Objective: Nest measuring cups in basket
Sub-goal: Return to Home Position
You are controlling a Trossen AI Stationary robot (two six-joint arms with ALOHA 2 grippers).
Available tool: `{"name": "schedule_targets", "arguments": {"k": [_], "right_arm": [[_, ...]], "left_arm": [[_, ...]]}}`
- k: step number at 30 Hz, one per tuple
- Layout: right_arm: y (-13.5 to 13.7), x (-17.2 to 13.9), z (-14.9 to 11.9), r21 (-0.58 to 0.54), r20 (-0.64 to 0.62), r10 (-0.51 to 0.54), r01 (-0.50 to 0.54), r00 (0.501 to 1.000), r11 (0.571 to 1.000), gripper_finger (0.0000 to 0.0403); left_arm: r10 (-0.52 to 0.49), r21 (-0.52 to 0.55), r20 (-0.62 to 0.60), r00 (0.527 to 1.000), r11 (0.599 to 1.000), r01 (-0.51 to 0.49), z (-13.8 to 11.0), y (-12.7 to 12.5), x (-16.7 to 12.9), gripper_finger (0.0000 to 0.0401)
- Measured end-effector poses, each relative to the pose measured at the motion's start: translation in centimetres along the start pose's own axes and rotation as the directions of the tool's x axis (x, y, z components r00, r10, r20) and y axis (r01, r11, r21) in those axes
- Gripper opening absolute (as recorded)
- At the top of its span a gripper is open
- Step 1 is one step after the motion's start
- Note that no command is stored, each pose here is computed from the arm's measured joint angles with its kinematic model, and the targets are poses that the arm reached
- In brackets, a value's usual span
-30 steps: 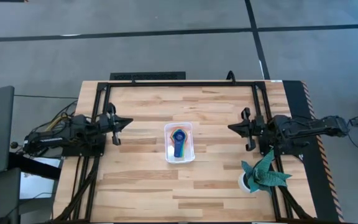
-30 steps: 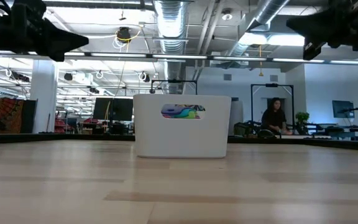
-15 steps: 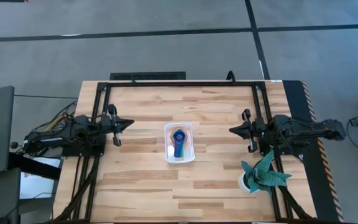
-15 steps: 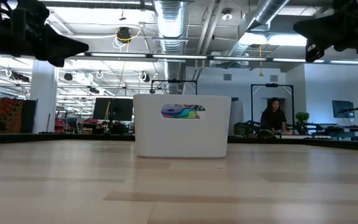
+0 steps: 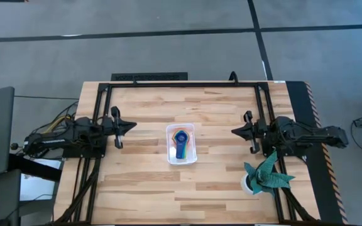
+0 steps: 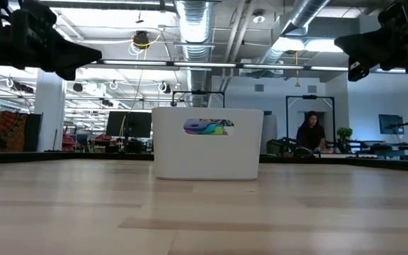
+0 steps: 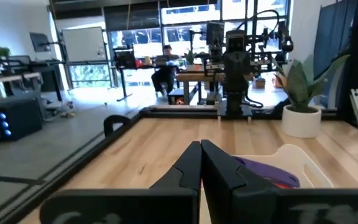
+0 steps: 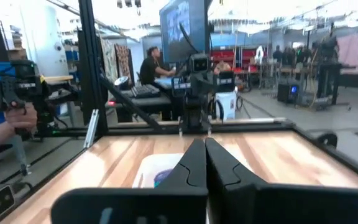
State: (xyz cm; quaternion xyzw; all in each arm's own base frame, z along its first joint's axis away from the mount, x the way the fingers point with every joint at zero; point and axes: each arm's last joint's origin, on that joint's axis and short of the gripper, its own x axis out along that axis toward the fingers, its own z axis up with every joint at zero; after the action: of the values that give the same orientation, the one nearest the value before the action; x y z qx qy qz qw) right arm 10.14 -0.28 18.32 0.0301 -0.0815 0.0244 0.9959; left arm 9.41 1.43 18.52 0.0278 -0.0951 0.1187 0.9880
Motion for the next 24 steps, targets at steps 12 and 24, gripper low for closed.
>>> {"name": "schedule_targets", "arguments": {"k": [12,24], "right_arm": [[-0.3,-0.5,-1.4,0.008,-0.140,-0.036,0.038,0.989,0.999,0.0009],[-0.1,-0.8,-0.7,0.006,-0.155,0.014,-0.014,0.988,1.000,0.0012]], "left_arm": [[-0.071,-0.039,-0.135,0.988,0.997,0.066,-1.4,-0.3,-0.1,0.0000],[-0.091,-0.028,-0.090,0.992,0.996,0.089,-1.0,-0.3,-0.1,0.0000]]}}
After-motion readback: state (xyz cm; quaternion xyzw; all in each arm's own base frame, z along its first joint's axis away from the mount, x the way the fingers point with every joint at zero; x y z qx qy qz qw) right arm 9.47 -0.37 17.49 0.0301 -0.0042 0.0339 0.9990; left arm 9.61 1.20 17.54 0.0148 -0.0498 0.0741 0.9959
